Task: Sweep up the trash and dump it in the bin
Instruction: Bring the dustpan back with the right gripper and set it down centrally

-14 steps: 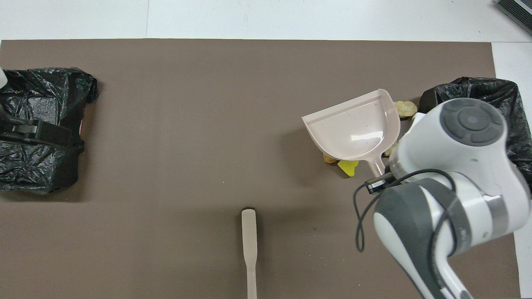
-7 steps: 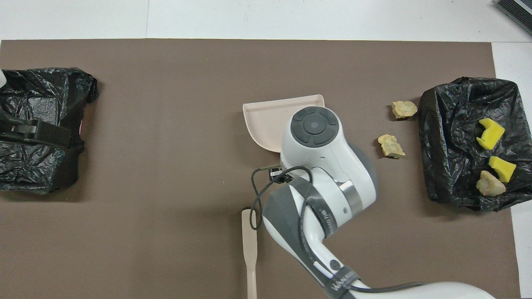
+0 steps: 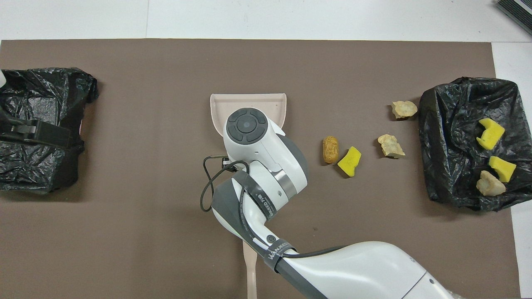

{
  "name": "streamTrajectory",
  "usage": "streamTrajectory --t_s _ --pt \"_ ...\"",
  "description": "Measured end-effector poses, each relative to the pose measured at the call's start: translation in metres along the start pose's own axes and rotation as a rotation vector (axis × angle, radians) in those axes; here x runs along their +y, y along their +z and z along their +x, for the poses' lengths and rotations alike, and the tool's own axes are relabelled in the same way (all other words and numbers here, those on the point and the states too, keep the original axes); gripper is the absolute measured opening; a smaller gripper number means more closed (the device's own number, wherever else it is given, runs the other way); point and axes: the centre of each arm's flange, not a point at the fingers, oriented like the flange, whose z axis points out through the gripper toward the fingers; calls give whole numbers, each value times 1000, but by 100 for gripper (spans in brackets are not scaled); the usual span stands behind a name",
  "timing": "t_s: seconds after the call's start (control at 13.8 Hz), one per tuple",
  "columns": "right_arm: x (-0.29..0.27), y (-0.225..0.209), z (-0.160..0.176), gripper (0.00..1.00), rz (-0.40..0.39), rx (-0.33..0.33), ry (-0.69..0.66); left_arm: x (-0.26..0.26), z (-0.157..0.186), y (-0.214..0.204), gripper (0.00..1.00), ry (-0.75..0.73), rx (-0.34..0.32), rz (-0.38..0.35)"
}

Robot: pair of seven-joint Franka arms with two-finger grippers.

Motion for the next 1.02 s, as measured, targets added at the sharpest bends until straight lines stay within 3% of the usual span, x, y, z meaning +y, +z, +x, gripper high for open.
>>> streamTrajectory --t_s 0.29,0.44,0.51,0.73,1.02 --pt "-2 -3 -3 70 12 4 1 0 1 -1 100 0 6 0" --pt "-5 -3 -11 95 12 -7 -5 0 3 -3 100 0 29 0" --pt "-6 -5 -15 100 17 -11 -6 0 4 -3 100 0 38 0" --pt "-8 -20 -32 100 21 -29 -15 0 6 -3 100 1 51 0" --pt "-15 -20 -74 100 -34 -75 8 5 23 6 100 9 91 -1"
